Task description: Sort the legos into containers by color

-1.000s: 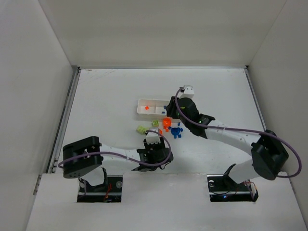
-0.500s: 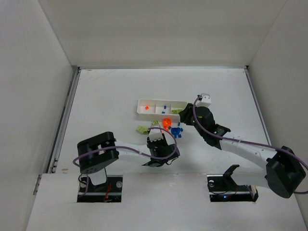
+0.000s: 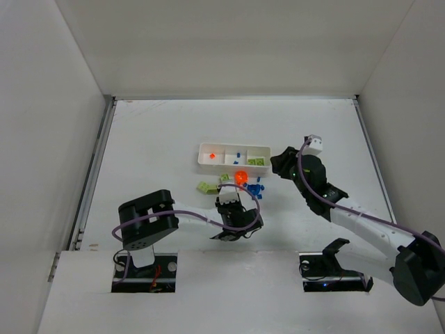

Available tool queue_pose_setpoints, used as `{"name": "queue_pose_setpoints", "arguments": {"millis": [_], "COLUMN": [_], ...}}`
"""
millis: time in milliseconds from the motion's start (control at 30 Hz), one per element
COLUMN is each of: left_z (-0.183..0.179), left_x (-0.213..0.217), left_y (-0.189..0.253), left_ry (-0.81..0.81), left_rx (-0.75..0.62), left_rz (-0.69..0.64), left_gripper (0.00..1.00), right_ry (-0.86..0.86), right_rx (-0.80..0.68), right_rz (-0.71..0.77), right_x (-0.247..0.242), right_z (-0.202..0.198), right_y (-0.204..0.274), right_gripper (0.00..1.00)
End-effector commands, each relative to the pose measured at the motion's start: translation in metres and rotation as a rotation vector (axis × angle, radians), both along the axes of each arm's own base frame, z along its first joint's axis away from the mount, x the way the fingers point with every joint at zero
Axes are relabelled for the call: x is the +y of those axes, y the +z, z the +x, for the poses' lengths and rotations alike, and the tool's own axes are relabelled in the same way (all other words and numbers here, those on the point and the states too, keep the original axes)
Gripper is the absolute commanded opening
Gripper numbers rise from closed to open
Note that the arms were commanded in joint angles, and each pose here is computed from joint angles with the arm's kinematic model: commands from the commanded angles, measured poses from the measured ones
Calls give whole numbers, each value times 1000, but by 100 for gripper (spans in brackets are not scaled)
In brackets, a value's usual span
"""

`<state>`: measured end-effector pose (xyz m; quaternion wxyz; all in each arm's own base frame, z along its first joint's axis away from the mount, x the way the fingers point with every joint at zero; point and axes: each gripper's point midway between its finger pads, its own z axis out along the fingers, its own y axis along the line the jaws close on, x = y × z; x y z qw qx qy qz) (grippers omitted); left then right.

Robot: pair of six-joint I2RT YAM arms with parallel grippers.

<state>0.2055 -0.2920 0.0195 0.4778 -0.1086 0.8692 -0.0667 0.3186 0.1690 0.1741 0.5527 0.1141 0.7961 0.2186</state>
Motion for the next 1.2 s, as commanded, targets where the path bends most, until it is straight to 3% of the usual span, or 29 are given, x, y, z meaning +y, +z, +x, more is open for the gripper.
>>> {"name": "queue_pose_setpoints", "arguments": {"millis": [0,200,667,933,1167], "left_z": [-12,-22,-27,-21,8], "left_x": [19,9,18,17,32], "left_y": [-24,-27,-40,14,72], "left_ry": [-67,-152,-154,-173,-132], "left_rx": [72,72,100,35,-37], "left_rz": [179,224,225,116,20], "left_gripper": [29,33,13,12,13], "right_ry": [2,3,-26,-34,-18], "right_rx": [-43,-34,-81,-61,-23], "right_rz": [51,51,72,77,90], "right_x": [-1,0,-17,-22,-14], "right_z": [0,0,-6,-11,-22], "right_y": [16,13,31,19,0], "right_gripper": [49,49,50,50,50]}}
